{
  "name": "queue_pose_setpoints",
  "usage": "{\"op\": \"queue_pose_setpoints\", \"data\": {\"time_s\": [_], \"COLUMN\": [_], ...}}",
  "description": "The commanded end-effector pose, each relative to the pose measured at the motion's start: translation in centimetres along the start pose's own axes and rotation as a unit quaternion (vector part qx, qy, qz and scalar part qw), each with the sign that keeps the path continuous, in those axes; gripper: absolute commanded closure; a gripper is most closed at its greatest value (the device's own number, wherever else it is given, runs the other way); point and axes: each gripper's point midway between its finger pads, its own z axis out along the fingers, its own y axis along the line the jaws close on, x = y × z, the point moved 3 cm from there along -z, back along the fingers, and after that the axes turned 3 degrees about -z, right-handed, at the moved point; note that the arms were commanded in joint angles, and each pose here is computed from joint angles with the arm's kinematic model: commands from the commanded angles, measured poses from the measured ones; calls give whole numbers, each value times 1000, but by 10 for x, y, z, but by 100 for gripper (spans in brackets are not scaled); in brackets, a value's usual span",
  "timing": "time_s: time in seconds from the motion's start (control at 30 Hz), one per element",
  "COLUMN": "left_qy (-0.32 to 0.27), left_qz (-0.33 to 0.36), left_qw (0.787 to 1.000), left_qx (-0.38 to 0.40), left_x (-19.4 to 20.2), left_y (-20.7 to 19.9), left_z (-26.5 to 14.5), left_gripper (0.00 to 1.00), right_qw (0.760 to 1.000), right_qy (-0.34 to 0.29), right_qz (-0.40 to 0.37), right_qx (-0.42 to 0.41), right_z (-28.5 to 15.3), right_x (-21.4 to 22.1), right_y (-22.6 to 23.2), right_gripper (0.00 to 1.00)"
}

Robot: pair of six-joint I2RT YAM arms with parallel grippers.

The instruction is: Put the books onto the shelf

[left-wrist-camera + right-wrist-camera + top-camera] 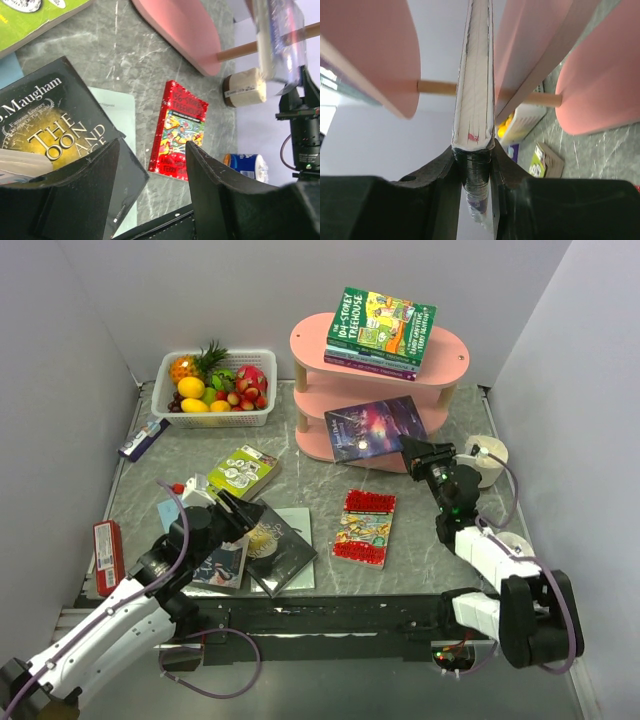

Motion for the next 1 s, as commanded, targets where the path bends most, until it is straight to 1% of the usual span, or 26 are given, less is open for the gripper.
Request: {"op": "queue_pose_setpoints", "data": {"time_s": [0.0,0.13,0.3,0.47,0.53,0.6,0.63,0.7,0.73,0.83,0.9,0.97], "left_qy": [-5,-7,-9,-7,-6,-1,1,3,5,4,4,6], "left_qz": [-11,-8,-9,-10,-11,-11,-11,-12,-12,-12,-12,-10], "left_qw": [1000,1000,1000,1000,1000,1000,1000,1000,1000,1000,1000,1000], "left_qx": [18,16,15,15,16,12,12,14,13,11,13,18], "left_x": [-1,-2,-2,-1,-1,1,2,3,3,4,4,5], "left_y": [-7,-8,-7,-7,-7,-6,-6,-7,-6,-4,-4,-6], "left_z": [5,7,9,10,11,13,14,14,14,15,15,16], "left_gripper": [39,39,39,39,39,39,39,39,39,39,39,39], "right_qw": [988,988,987,987,990,991,993,994,996,997,998,999], "right_qy": [-72,-79,-86,-78,-62,-45,-28,-10,-5,2,6,10], "right_qz": [43,79,96,106,104,103,97,93,80,67,57,45], "right_qx": [-128,-104,-100,-89,-79,-73,-69,-53,-51,-33,-17,-13], "right_z": [14,31,46,60,66,73,75,78,77,74,71,69], "right_x": [-35,-38,-42,-41,-37,-34,-29,-25,-23,-20,-19,-17], "right_y": [79,61,57,58,57,60,59,59,59,53,49,49], "right_gripper": [100,100,100,100,100,92,79,65,55,43,30,26]}}
